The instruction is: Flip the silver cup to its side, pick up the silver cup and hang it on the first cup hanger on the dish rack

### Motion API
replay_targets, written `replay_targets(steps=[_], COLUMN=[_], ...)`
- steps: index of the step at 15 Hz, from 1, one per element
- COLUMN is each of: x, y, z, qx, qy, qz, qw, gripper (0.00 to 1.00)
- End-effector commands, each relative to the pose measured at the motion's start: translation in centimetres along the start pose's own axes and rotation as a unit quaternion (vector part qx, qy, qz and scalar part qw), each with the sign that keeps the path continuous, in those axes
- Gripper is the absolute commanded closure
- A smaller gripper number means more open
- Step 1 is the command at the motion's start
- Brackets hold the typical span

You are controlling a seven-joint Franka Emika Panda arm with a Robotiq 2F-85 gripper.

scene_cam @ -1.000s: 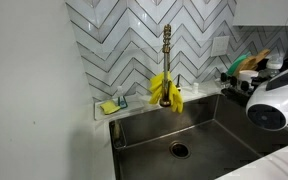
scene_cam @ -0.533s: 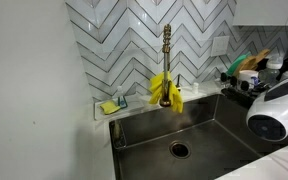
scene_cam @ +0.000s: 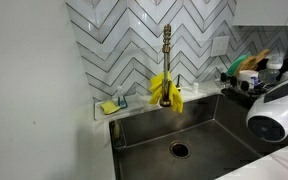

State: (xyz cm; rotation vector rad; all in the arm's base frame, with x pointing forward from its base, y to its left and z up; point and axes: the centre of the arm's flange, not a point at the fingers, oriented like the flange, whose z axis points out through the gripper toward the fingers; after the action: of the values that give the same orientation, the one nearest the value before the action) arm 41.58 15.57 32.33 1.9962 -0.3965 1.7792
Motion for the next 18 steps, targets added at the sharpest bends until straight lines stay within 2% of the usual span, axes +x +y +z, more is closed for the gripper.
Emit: replay_targets(steps=[1, 3, 6, 10, 14, 18], x=[2.6, 4.5, 8.2, 12.5, 14.4, 15.5], y=[0.5, 0.4, 0.0, -0.3, -0.4, -0.5], z=[0.2, 0.4, 0.4, 0.6, 0.8, 0.8], qx=[-0.006, -0.012, -0.021, -0.05, -0.082, -0.103], qy=[-0.028, -0.046, -0.097, -0.179, -0.241, -0.284], qz=[0.012, 0.022, 0.041, 0.04, 0.013, -0.003], qw=[0.9995, 0.9986, 0.9942, 0.9818, 0.967, 0.9533], gripper=[0.0, 0.0, 0.0, 0.0, 0.0, 0.0])
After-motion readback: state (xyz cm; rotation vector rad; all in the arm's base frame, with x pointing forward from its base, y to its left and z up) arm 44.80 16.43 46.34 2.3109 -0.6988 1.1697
